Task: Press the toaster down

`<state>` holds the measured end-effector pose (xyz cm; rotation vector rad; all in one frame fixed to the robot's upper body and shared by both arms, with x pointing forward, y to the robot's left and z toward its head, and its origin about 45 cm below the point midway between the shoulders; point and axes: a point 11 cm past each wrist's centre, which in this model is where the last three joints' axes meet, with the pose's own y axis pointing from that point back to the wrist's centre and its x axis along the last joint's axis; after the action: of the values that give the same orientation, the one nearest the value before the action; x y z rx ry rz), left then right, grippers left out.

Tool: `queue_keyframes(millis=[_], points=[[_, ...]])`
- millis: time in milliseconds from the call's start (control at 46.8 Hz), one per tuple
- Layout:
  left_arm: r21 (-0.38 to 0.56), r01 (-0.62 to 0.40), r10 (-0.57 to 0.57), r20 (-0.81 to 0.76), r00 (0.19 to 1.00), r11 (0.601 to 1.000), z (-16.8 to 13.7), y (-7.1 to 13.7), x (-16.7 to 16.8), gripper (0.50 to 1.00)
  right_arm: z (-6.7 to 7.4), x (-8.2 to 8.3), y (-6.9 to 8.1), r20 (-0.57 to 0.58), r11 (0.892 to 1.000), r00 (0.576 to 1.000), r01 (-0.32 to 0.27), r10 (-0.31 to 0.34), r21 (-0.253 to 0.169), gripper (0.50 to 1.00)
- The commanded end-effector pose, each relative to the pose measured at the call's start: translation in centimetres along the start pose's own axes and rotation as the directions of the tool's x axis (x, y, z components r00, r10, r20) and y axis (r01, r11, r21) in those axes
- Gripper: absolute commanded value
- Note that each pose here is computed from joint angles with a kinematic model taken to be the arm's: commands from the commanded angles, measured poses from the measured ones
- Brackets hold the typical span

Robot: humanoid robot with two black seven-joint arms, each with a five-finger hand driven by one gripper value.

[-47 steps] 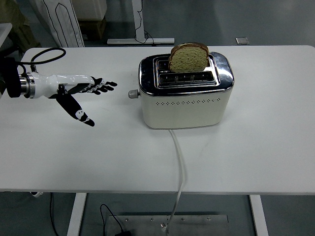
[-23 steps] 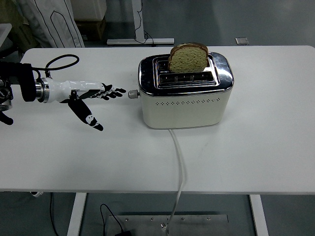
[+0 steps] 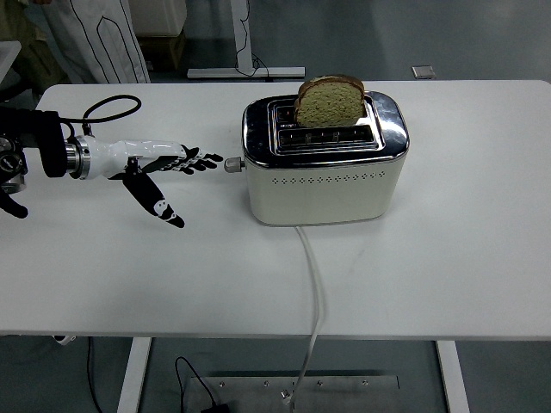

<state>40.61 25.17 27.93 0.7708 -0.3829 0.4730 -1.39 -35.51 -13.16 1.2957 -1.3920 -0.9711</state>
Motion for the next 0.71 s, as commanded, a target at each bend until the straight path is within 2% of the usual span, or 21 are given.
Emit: queue_keyframes(millis=[0,342,684], points=[[-0.002,0.000,0.000,0.001,1.000,1.000,0.1,-0.1,0.0,1.000,0.0,0.0,0.0,0.000,1.000,1.000,0.000,0.000,0.001,0.998],[-0.008,0.004,-0.004,-0.006,1.000,1.000,0.2,-0.7,-0.2,1.000,0.0,0.0,0.0,0.001,1.000,1.000,-0.002,0.002,-0.001,0.998],[0.008,0.013,-0.013,-0.035,0.999,1.000,-1.0,-1.1,-1.0,1.000,0.0,0.0,0.0,0.001,1.000,1.000,0.000,0.000,-0.001,0.998]])
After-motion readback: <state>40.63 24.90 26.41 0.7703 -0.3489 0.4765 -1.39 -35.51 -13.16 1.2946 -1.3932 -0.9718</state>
